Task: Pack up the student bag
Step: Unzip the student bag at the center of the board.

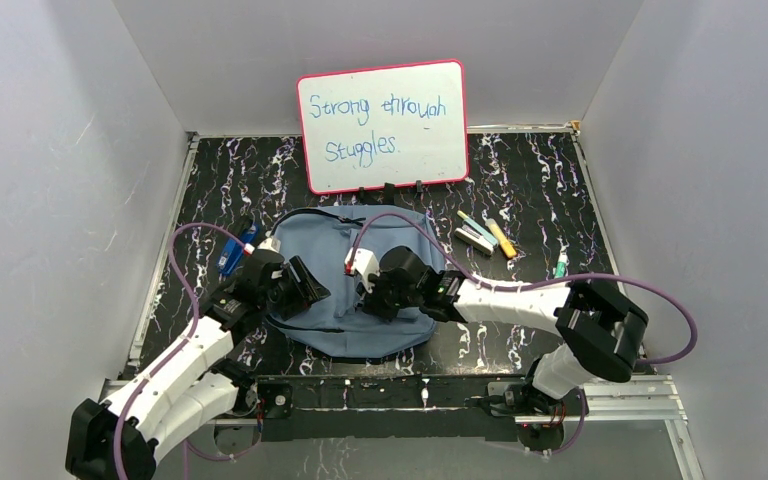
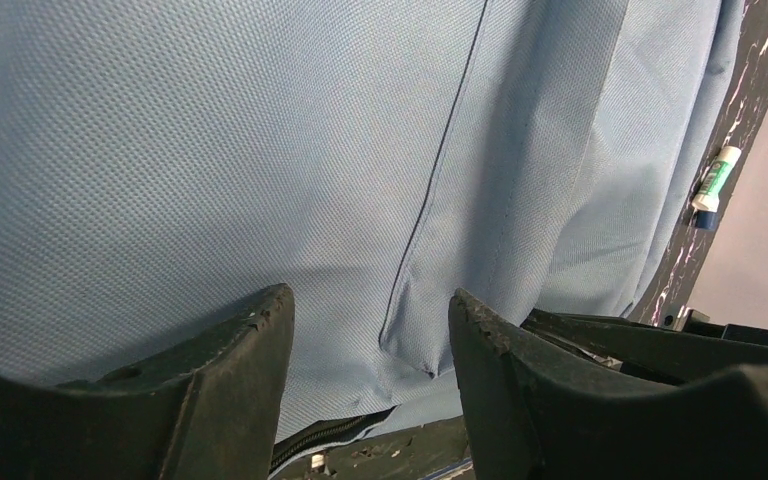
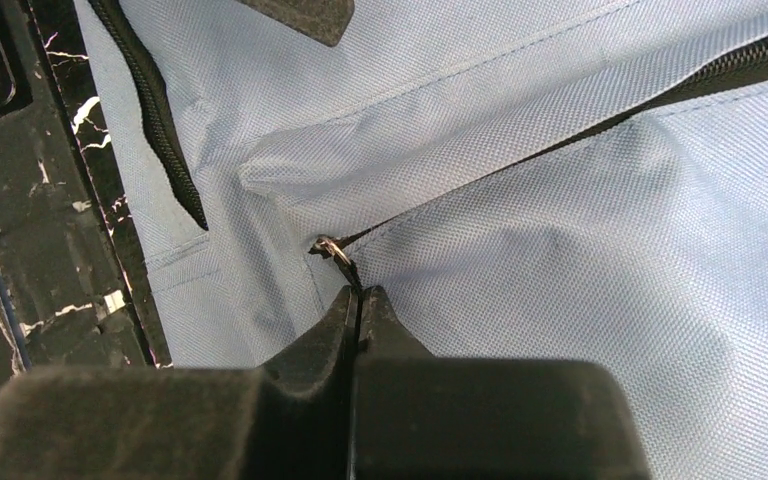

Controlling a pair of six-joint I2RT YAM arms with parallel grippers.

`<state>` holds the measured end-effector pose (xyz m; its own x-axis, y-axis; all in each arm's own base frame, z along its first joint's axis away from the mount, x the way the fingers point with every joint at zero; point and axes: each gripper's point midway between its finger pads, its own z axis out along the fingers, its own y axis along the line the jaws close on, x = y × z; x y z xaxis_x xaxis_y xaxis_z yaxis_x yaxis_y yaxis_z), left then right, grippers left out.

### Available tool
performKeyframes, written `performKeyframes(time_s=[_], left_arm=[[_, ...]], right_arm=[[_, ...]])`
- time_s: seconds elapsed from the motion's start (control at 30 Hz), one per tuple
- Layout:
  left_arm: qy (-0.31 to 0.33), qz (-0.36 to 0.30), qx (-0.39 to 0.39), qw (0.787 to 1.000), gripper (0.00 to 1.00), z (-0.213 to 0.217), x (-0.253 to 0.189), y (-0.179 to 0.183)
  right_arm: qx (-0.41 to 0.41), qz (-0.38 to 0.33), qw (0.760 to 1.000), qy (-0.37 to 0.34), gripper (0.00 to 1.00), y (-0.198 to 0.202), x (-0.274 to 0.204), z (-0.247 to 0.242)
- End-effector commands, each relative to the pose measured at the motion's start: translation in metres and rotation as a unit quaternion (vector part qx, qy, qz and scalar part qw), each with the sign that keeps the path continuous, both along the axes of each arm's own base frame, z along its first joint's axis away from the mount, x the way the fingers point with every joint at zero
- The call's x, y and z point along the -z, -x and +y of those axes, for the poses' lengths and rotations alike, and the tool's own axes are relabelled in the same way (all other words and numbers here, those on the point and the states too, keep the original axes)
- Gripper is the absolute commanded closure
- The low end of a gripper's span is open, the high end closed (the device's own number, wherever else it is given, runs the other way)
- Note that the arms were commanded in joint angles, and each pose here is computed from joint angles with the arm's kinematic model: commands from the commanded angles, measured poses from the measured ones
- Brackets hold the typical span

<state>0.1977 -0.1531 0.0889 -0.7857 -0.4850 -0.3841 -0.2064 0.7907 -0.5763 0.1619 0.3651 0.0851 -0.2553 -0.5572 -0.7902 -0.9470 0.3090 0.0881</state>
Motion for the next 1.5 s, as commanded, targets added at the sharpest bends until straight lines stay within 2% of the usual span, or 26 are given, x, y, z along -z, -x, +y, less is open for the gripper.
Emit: performKeyframes(time_s=[0.0,0.2,0.43,0.67,0.83,1.0,1.1,1.47], left_arm=[[0.000,-0.012,-0.002,1.000,0.45,0.001,-0.004,-0.001],[-0.002,-0.023,0.021,1.000,0.45,-0.002,-0.010,-0.001],[-0.024,-0.014,0.033,0.999,0.45,0.003,0.001,0.004],[-0.036,0.008,0.021,0.999,0.45,0.012,0.019,0.016],[-0.013,-0.023,0.046,0.999,0.43,0.003,0.002,0.014],[0.034,-0.129,0.126,0.983,0.39,-0.023,-0.050,0.002],[0.038,-0.172,0.166,0.970,0.36,-0.031,-0.068,0.000],[0.011,-0.193,0.241,0.951,0.34,-0.050,-0.059,-0.008]], right_arm=[[0.009,-0.021,0.999,-0.030,1.00,-0.008,-0.028,0.012],[-0.002,-0.050,0.998,-0.038,1.00,-0.014,-0.063,0.016],[0.017,-0.093,0.993,0.065,1.00,-0.052,-0.053,0.014],[0.018,-0.072,0.989,0.125,1.00,-0.063,-0.047,0.014],[-0.025,-0.015,0.995,0.097,1.00,-0.033,-0.051,0.018],[-0.034,0.046,0.996,0.061,1.00,-0.009,-0.048,0.020],[-0.032,0.077,0.995,0.047,1.00,-0.002,-0.048,0.024],[-0.027,0.148,0.988,-0.023,1.00,0.001,-0.071,0.030]])
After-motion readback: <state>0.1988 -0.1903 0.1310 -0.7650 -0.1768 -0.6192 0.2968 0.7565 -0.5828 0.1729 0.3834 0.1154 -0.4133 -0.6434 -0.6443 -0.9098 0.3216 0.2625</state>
